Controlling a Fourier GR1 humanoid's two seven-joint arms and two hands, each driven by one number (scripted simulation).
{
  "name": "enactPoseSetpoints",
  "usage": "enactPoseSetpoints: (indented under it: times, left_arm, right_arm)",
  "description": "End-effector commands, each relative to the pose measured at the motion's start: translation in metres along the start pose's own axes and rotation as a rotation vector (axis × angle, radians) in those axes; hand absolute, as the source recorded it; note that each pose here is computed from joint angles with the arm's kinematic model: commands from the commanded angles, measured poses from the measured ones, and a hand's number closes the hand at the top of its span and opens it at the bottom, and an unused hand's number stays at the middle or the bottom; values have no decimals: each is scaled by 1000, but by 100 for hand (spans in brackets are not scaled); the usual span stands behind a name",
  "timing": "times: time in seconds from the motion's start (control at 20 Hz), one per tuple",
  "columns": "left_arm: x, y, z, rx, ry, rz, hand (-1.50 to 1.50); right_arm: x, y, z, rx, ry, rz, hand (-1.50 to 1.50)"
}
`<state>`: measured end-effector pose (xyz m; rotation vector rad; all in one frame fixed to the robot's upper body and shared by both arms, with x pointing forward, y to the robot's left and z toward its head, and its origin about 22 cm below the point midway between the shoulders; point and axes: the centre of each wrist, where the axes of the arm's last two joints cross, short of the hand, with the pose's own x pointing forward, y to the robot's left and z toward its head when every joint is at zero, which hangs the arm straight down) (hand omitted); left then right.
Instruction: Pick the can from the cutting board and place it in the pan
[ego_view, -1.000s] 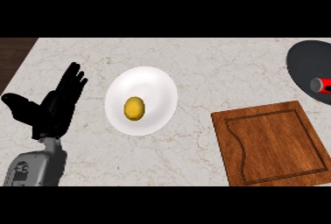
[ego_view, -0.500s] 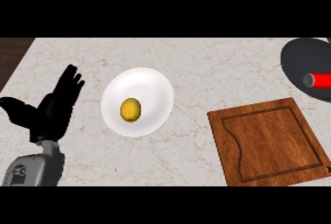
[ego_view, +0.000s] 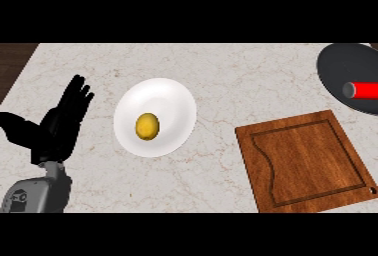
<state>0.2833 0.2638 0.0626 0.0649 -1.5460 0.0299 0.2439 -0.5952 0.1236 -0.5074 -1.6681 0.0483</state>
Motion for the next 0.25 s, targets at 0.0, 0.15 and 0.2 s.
enactPoseSetpoints:
  times: [0.0,0.15,0.2]
  left_arm:
    - [4,1,-4,6,11,-5,0]
    - [8,1,-3,11,3,3,0]
    - [4,1,-2,16,7,-18,0]
  right_arm:
    - [2,-11,7,44,-86,-69,-150]
    - [-9,-20,26,72,-75,-41,-150]
    - [-6,-20,23,58,-72,-54,-150]
